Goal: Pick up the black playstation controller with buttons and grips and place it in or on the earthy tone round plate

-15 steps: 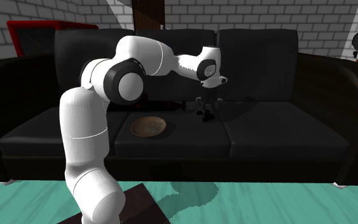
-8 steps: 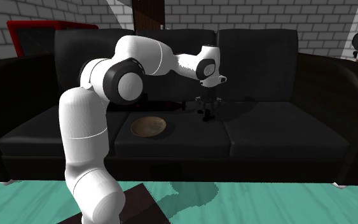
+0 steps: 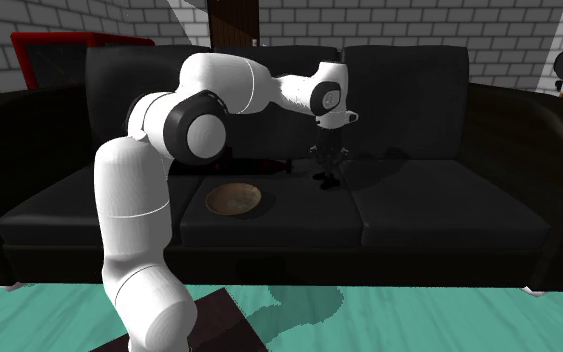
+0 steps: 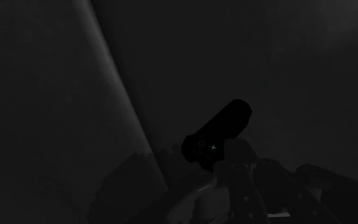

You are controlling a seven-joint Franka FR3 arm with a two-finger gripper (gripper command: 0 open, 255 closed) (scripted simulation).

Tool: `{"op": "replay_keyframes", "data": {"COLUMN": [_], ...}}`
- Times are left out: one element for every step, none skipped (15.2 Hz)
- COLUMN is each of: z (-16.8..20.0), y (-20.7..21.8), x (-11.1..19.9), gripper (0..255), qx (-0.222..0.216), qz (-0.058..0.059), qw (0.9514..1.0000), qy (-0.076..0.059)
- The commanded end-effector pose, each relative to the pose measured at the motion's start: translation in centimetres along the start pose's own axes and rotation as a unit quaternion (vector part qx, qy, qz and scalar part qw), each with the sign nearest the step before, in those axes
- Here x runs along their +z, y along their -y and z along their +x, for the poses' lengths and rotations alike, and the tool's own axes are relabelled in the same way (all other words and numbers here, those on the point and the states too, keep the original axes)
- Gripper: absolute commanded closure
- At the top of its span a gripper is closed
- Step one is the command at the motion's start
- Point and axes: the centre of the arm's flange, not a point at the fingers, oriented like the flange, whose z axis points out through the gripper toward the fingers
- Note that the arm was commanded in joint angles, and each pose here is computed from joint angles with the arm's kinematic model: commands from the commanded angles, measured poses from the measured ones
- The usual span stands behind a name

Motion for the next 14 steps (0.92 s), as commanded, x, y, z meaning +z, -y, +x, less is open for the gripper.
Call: {"op": "replay_keyframes", "data": {"z": [0.0,0.0,2.8,5.6,6.6,6.4,6.3,6.2,6.1,5.9,5.8,5.6,5.6,5.6], "y": [0.0,0.0,-0.4,-0.7,-0.8,-0.8,-0.8,-0.8,-0.8,-0.9,-0.9,-0.9,-0.9,-0.9], "x": [0.0,0.0,0.2,0.7,0.9,1.4,2.0,2.5,3.0,3.5,4.0,4.8,4.8,4.8], "gripper": [255,0,0,0,0,0,0,0,0,0,0,0,0,0], "qx": [0.0,0.0,-0.033,-0.066,-0.077,-0.077,-0.077,-0.077,-0.077,-0.077,-0.077,-0.077,-0.077,-0.077], "qz": [0.0,0.0,-0.004,-0.008,-0.009,-0.009,-0.009,-0.009,-0.009,-0.009,-0.009,-0.009,-0.009,-0.009], "qw": [1.0,1.0,0.998,0.9921,0.9891,0.9891,0.9891,0.9891,0.9891,0.9891,0.9891,0.9891,0.9891,0.9891], "qy": [0.0,0.0,0.053,0.107,0.125,0.125,0.125,0.125,0.125,0.125,0.125,0.125,0.125,0.125]}}
